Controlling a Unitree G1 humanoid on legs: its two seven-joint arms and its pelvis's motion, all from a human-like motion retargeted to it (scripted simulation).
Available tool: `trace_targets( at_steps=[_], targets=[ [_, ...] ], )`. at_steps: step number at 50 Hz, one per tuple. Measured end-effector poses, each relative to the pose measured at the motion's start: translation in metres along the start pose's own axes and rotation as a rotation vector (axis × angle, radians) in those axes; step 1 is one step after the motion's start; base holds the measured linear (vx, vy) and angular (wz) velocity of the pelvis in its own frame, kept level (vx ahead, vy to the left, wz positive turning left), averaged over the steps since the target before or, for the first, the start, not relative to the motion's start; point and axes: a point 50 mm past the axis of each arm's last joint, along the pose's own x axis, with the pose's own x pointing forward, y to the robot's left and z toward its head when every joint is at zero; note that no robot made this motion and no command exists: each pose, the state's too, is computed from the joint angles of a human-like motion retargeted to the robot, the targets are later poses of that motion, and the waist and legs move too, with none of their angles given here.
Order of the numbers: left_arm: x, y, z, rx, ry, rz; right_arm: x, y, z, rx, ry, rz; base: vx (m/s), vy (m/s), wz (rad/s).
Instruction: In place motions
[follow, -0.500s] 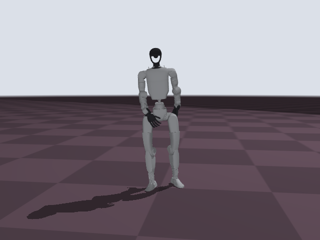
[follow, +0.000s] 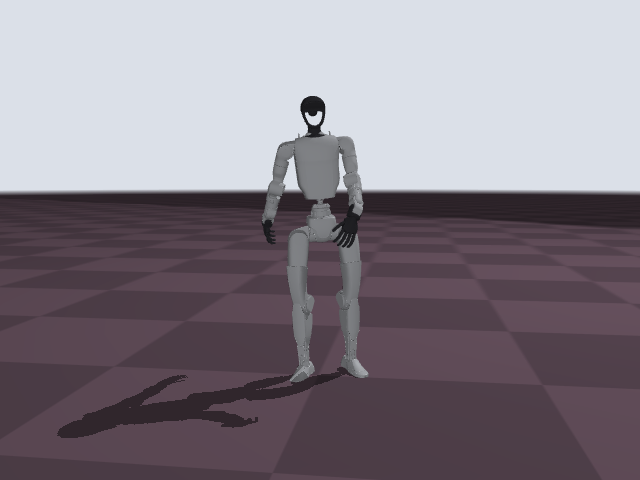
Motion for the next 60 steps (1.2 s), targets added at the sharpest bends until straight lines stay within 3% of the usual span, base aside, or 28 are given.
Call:
trace_targets(
  at_steps=[3,7,14,18,23,28,32,35,39,45,50,55,60],
  targets=[
    [0.003,-0.021,-0.017,-0.069,0.036,0.054,-0.015,0.002,0.032,-0.138,-0.043,-0.02,0.0,0.0,0.0],
    [-0.003,-0.097,-0.072,-0.325,0.227,-0.179,-0.059,0.017,0.105,-0.416,-0.179,-0.101,0.01,-0.03,-0.24],
    [-0.096,-0.273,-0.151,-1.151,0.772,-0.572,-0.212,0.124,0.235,-1.09,-0.788,-0.027,-0.02,-0.03,-0.66],
    [-0.166,-0.356,-0.153,-1.617,1.069,-0.588,-0.3,0.186,0.242,-1.379,-1.144,0.086,0.04,-0.02,-0.21],
    [-0.196,-0.397,-0.147,-1.753,1.149,-0.426,-0.355,0.208,0.226,-1.549,-1.542,0.076,0.0,0.0,0.0],
    [-0.191,-0.386,-0.154,-1.729,1.201,-0.38,-0.317,0.172,0.235,-1.46,-1.535,-0.138,-0.03,0.02,0.37],
    [-0.139,-0.331,-0.158,-1.572,1.021,-0.4,-0.215,0.106,0.236,-1.242,-1.058,-0.271,-0.02,0.03,0.58],
    [-0.088,-0.272,-0.14,-1.434,0.772,-0.476,-0.128,0.048,0.191,-0.99,-0.522,-0.302,-0.04,0.05,0.55],
    [-0.028,-0.189,-0.09,-1.208,0.397,-0.524,-0.061,-0.004,0.09,-0.595,0.053,-0.141,-0.03,0.03,0.45],
    [0.01,-0.075,-0.014,-0.616,0.008,-0.399,-0.008,-0.002,0.015,-0.309,0.031,0.025,0.0,-0.01,0.26],
    [0.003,-0.022,0.003,-0.235,-0.041,-0.205,0.004,0.002,-0.003,-0.136,-0.017,0.012,0.0,0.01,-0.18],
    [0.001,-0.032,-0.028,-0.167,0.109,-0.137,-0.008,0.006,0.015,-0.029,0.017,0.03,-0.02,0.0,-0.43],
    [-0.014,-0.119,-0.095,-0.434,0.412,-0.326,-0.052,0.019,0.095,-0.234,-0.164,-0.044,-0.01,-0.04,-0.45]
  ],
)
